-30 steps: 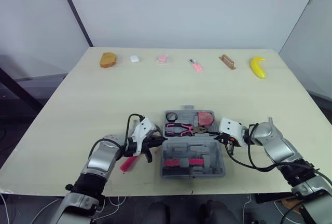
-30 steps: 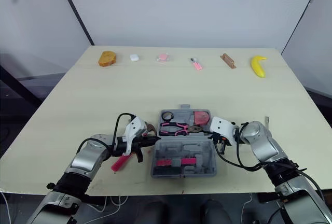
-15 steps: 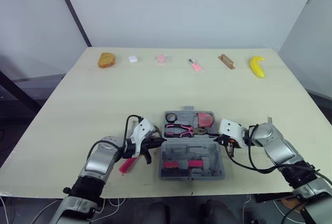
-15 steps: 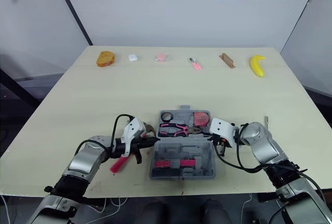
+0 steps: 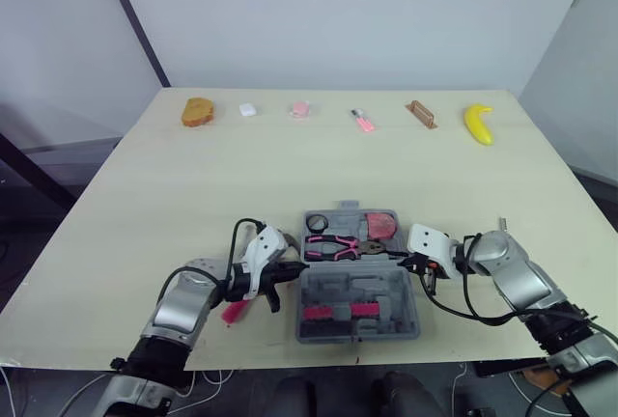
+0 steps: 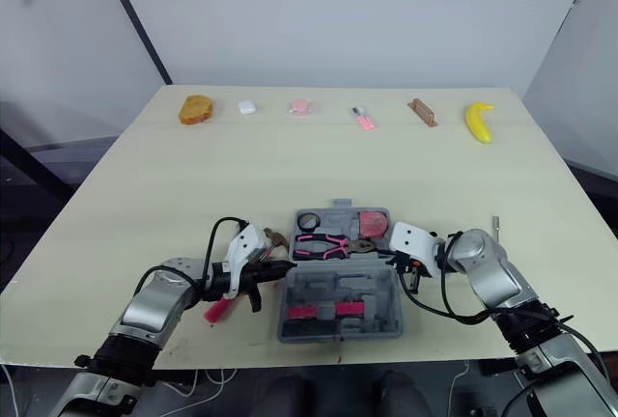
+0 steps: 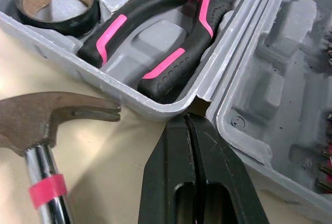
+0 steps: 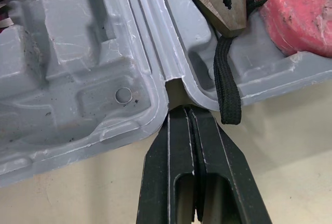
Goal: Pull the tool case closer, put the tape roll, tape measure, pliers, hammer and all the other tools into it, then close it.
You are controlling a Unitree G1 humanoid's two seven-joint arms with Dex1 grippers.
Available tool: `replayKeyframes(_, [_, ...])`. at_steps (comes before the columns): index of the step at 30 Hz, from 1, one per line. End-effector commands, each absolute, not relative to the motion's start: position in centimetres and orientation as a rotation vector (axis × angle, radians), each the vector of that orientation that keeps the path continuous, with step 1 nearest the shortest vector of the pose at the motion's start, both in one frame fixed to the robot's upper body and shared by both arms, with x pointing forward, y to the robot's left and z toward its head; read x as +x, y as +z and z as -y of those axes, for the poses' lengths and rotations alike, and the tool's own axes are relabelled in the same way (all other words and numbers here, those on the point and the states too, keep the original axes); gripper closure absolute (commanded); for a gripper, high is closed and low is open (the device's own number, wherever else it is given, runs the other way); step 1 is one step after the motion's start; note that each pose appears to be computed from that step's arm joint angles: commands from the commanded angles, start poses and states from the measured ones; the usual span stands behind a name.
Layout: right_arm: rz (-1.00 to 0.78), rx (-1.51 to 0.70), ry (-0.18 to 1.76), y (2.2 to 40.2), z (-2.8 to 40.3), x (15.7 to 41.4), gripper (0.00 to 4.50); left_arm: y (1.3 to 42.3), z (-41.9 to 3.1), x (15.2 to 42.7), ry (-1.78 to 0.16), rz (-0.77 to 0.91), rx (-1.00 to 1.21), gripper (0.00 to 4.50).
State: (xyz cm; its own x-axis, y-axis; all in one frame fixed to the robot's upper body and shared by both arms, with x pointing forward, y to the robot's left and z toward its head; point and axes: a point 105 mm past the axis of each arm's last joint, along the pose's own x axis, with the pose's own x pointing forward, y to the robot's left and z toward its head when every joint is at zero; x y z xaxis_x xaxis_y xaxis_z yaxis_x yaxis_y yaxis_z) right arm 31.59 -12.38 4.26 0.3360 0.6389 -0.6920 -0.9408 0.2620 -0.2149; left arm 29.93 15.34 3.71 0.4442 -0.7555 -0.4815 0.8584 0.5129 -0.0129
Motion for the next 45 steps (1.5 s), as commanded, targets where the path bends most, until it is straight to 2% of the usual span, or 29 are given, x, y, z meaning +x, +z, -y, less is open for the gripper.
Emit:
replayKeyframes(1, [-0.541,-0.655,1.195,3.8,11.6,30.6,4.5,3.7,-14.6,29.4,-1.05,-0.457,0.241,4.47])
replayKeyframes(10, [-0.524,-0.663,1.165,4.0,11.8,31.1,4.5,3.5,-15.4,30.7,-1.005,-0.435,0.266,4.47])
replayKeyframes(17, [-0.481,-0.598,1.059,5.6,14.2,31.7,4.5,5.6,-15.3,30.2,-0.996,-0.265,0.175,4.47])
replayKeyframes(21, [-0.419,-0.507,0.97,7.3,16.7,31.4,4.5,6.5,-17.1,29.3,-0.939,-0.196,0.131,4.47])
replayKeyframes(24, [-0.381,-0.471,0.929,8.0,18.1,30.9,4.5,6.4,-18.3,28.7,-0.905,-0.193,0.141,4.47])
replayKeyframes(28, [-0.185,-0.351,0.875,10.8,19.0,29.4,4.5,8.4,-19.7,27.6,-0.848,-0.067,0.038,4.47])
replayKeyframes(30, [-0.131,-0.228,0.938,11.6,18.4,27.9,4.5,9.1,-20.4,26.9,-0.81,-0.028,-0.021,4.47])
replayKeyframes(33, [-0.105,-0.162,0.885,12.0,19.7,26.4,4.5,9.0,-22.7,25.1,-0.722,-0.021,-0.094,4.47])
replayKeyframes(36, [-0.135,-0.195,0.819,10.9,21.7,24.3,3.88,7.9,-24.8,23.4,-0.639,-0.067,-0.136,3.84])
replayKeyframes(37, [-0.14,-0.18,0.799,10.8,22.3,23.6,3.49,7.5,-25.5,22.8,-0.611,-0.083,-0.146,3.51])
replayKeyframes(41, [-0.191,-0.163,0.651,9.7,26.6,20.5,1.6,5.9,-28.4,20.4,-0.513,-0.161,-0.158,1.61])
replayKeyframes(44, [-0.24,-0.169,0.556,9.0,29.8,18.4,0.91,5.3,-29.9,19.1,-0.465,-0.203,-0.155,0.93])
replayKeyframes(45, [-0.252,-0.168,0.532,8.8,30.6,17.8,0.37,5.2,-30.3,18.8,-0.458,-0.214,-0.153,0.41])
